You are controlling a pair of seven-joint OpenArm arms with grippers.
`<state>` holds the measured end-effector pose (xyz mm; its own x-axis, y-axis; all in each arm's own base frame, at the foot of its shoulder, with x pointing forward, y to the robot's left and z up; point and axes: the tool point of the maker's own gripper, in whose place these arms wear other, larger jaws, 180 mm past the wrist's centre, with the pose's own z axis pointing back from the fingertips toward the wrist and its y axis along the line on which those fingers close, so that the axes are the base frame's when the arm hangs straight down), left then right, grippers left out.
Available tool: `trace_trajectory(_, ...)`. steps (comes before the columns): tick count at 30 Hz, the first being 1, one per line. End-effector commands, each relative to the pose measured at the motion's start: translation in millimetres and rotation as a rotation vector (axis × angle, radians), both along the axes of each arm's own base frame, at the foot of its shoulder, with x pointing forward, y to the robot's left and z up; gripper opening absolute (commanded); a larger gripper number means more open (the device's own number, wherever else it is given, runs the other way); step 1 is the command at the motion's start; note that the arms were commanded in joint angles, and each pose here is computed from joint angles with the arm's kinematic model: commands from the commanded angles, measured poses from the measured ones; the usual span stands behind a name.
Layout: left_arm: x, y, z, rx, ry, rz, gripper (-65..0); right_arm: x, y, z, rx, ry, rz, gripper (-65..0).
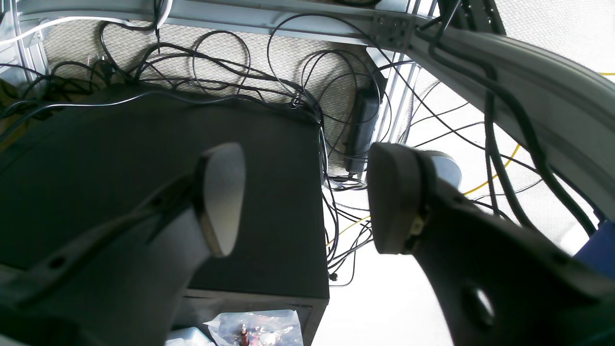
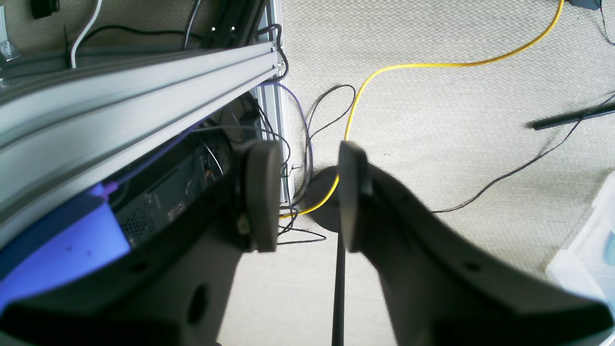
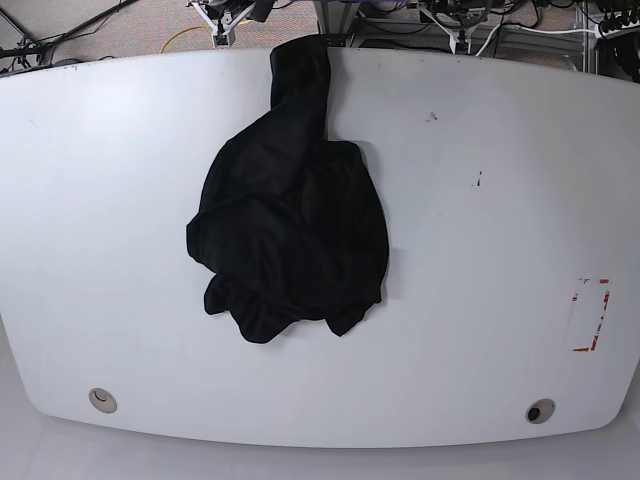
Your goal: Fold the T-shirt properly
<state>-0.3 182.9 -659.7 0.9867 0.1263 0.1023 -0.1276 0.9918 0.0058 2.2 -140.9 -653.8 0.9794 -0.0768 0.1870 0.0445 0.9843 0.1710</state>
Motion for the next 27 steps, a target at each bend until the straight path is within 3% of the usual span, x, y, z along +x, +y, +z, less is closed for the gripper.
trace_trajectory(1, 19.4, 1.0, 6.1, -0.011, -0.108, -0.021, -26.8, -2.2, -1.3, 1.0, -0.001, -0.008, -0.002, -45.7)
trace_trajectory(2, -3.8, -1.1, 0.1, 0.002, -0.003, 0.000, -28.1, 11.2, 2.0, 0.9, 0.008, -0.025, 0.002, -45.8)
trace_trajectory(20, -11.3, -0.7, 0.6, 0.003, 0.003, 0.005, -28.1, 7.7, 0.8, 1.0, 0.006, -0.022, 0.002, -46.1)
trace_trajectory(27, -11.1, -9.8, 7.3, -0.006, -0.058, -0.014, -28.1, 3.7, -4.5, 10.4, -0.012, -0.086, 0.016, -46.3)
